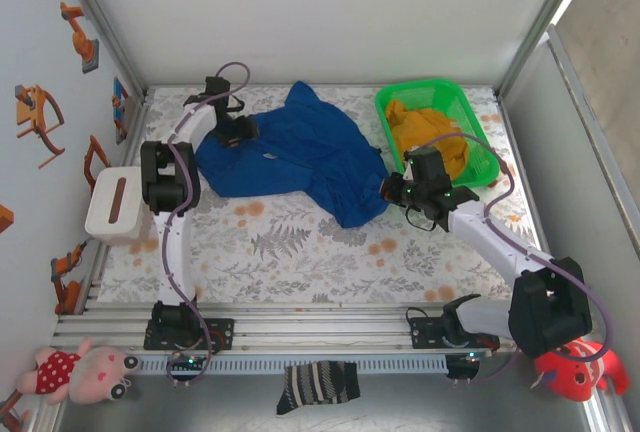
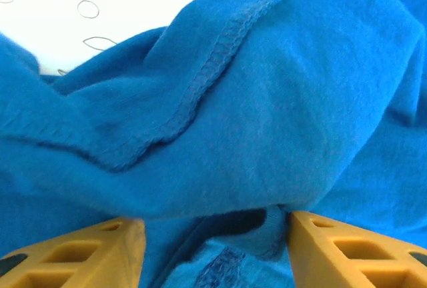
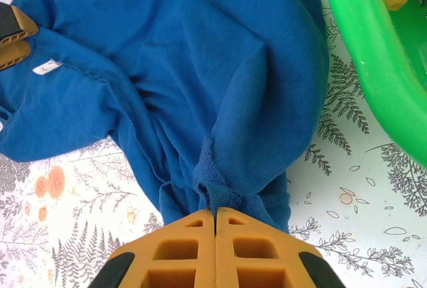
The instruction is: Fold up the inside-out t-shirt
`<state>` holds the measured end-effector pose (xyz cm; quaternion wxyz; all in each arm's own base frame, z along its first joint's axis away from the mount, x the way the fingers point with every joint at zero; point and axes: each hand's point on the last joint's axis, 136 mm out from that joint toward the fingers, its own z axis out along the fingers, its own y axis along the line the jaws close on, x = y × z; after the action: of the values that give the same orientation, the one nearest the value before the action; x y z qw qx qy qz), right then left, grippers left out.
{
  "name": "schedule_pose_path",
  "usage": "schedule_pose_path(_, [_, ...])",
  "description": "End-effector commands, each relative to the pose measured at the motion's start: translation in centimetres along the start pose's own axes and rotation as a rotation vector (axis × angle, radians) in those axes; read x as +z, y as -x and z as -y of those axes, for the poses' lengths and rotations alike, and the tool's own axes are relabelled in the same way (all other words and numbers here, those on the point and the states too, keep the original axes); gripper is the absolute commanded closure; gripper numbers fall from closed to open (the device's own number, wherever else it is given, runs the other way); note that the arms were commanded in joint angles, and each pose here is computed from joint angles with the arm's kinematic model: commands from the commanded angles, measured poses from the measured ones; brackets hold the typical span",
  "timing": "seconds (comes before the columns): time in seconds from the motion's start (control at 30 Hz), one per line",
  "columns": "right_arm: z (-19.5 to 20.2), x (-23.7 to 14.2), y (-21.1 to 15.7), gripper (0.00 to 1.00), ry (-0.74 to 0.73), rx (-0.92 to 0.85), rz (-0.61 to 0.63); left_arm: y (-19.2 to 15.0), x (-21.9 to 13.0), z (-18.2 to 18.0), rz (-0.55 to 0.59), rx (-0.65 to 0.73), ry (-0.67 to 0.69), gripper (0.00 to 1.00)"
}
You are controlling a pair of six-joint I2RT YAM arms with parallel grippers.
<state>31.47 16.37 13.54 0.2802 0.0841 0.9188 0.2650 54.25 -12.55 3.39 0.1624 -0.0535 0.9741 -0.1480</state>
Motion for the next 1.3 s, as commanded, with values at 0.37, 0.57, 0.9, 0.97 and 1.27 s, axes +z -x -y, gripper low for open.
schedule_pose_path(0.37, [-2.8,-2.7,4.8,1.00,-0.001,-0.052,0.097,4.6,-14.1,4.2,0.231,-0.021,-0.174,1.00])
schedule_pose_path(0.57, [-2.8,-4.5,5.5,1.00,-0.009,-0.040,0.149,0.9,-23.7,0.3,0.409,-0.231,-0.295,1.00])
schedule_pose_path(0.9, [3.5,-2.0,-2.6,1.00,-0.067,0.059,0.037,-16.6,-21.7,-9.5,0.372,-0.624,-0.103,1.00])
schedule_pose_path(0.97, [4.5,-1.5,-4.1,1.00,-0.084,0.064,0.000,-19.0,-20.7,-10.2,0.367,-0.681,-0.090,1.00])
schedule_pose_path(1.27, [7.1,-2.3,-6.5,0.68,-0.236,0.032,-0.097,-22.4,-21.2,-11.5,0.358,-0.673,0.008,1.00])
